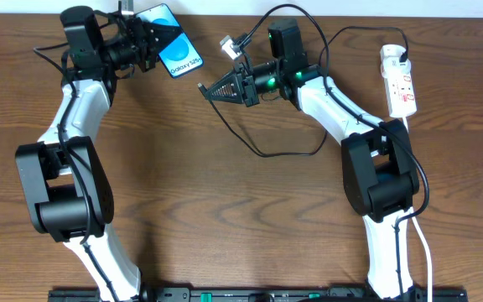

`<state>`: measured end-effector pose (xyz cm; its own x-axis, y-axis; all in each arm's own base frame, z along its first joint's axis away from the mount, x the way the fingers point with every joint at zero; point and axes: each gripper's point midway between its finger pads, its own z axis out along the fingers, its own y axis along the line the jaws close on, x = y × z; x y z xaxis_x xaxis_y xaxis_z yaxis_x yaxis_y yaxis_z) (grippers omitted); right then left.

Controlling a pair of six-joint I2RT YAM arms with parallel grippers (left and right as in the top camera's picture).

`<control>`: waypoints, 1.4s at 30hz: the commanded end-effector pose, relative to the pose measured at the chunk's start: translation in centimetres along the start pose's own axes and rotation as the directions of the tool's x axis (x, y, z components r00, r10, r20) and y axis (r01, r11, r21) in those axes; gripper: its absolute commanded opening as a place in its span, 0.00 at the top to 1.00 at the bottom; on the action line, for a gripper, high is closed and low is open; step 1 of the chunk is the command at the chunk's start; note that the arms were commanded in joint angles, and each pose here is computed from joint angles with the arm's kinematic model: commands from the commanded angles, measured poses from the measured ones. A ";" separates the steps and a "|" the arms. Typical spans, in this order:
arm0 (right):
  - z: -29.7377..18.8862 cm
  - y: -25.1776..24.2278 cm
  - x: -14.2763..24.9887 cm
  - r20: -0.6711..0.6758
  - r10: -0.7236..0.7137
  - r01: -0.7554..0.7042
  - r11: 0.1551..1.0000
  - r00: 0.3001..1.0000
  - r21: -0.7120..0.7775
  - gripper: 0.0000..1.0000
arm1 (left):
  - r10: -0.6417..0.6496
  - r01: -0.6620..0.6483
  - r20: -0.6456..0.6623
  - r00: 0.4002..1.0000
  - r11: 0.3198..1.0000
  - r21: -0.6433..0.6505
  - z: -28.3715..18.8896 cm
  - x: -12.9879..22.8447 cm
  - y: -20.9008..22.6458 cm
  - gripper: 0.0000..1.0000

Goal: Plug charger to phone and switch on socket
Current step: 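Swing the right gripper left, bringing the plug under the phone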

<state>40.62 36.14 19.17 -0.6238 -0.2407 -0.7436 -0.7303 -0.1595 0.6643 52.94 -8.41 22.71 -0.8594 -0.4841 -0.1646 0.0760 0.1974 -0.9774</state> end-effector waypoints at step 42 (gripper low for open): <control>-1.5 1.4 -3.9 0.057 -0.072 0.069 0.997 0.996 0.043 0.99 | 0.166 -0.166 0.007 0.986 0.981 0.096 1.2 0.1 -4.2 0.93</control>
<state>42.29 35.83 20.33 -0.6128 -0.1964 -0.7654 -0.7569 -0.1322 0.6400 53.08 -10.40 25.39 -0.8451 -0.4482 -0.2915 0.2292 0.1889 -0.9549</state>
